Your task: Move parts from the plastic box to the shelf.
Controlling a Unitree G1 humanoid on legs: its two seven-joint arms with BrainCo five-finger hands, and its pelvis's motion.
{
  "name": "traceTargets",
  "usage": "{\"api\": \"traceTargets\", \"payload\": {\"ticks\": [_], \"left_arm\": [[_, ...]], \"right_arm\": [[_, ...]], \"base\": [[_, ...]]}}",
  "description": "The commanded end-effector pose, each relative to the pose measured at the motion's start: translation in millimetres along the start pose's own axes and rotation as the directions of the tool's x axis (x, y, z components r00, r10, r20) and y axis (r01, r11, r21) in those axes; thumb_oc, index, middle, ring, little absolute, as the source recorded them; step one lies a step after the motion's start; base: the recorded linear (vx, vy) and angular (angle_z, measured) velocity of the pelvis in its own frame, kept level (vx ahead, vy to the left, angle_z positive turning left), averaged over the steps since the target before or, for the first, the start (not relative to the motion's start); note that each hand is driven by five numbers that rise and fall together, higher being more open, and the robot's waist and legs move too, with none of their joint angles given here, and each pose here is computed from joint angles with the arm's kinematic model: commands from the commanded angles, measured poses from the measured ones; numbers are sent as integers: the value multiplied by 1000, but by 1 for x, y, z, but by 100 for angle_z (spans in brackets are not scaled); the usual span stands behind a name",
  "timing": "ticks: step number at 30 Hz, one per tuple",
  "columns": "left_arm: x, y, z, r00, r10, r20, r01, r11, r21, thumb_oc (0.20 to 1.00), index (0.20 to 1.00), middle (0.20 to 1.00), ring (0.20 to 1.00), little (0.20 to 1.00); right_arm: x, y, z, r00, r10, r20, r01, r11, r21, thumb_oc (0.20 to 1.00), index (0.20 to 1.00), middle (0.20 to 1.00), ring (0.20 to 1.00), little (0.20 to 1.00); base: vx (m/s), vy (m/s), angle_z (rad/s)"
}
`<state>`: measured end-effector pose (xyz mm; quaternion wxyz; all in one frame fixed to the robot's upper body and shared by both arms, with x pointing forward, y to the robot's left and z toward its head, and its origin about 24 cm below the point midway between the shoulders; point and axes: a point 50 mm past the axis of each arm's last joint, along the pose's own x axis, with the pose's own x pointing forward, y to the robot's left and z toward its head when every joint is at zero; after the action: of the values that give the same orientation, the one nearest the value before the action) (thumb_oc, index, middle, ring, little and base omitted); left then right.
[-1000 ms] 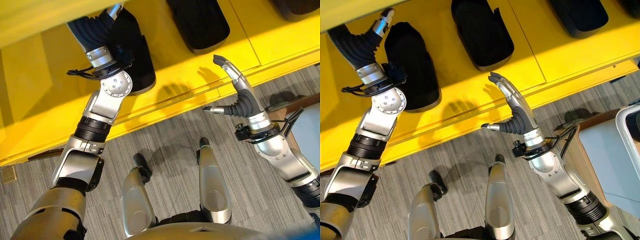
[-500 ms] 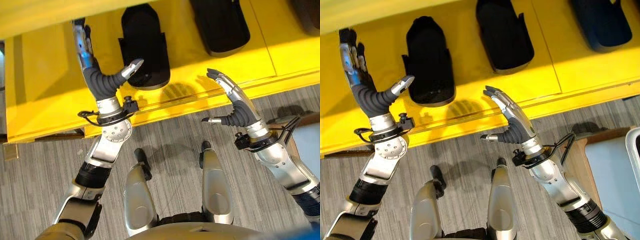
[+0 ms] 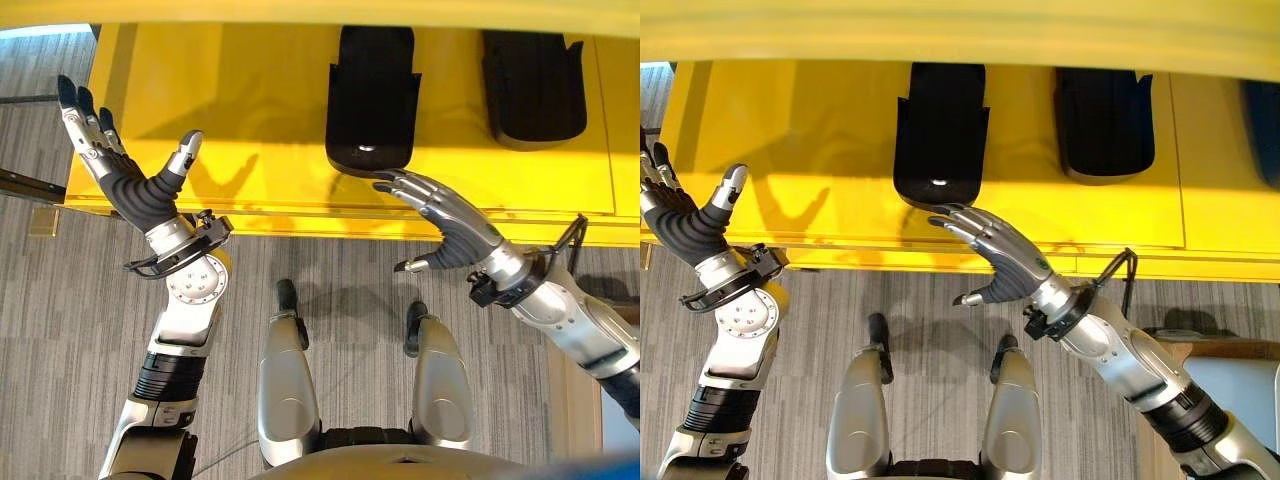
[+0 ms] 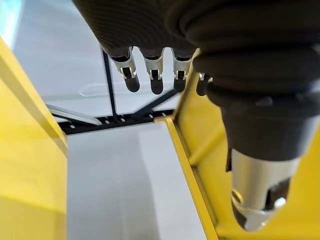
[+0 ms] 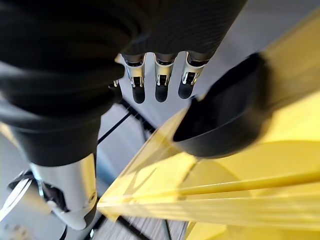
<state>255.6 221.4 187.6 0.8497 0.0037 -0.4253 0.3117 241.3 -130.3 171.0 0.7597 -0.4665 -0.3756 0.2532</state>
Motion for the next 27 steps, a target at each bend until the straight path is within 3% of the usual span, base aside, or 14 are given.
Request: {"api": "traceTargets", "payload": {"ticks": [1,8,22,27], "left_arm": [[10,4,10,998,-2,66,4,1000,-31,1000,1000,1000,1000,1000],[11,0,6,999,-20,27,21,999,-49,1000,1000,1000,1000,1000],[16,-16,0,999,-47,-4,47,997,-58,1000,1000,1000,1000,1000],[18,-18,-1,999,-53,-9,53,997,-56,1000,1000,1000,1000,1000]], "right_arm": [[16,-6,11,995,-25,101,25,1000,0,1000,1000,1000,1000,1000],[34,4,16,988,68,136,-70,998,4,1000,1000,1000,1000,1000],[48,37,-13,977,209,-37,-210,977,-30,1000,1000,1000,1000,1000],[47,38,-22,977,194,-82,-200,977,-68,1000,1000,1000,1000,1000]], "base": [[-20,-33,9],[-22,-30,10],[0,-8,2],[0,0,0]]}}
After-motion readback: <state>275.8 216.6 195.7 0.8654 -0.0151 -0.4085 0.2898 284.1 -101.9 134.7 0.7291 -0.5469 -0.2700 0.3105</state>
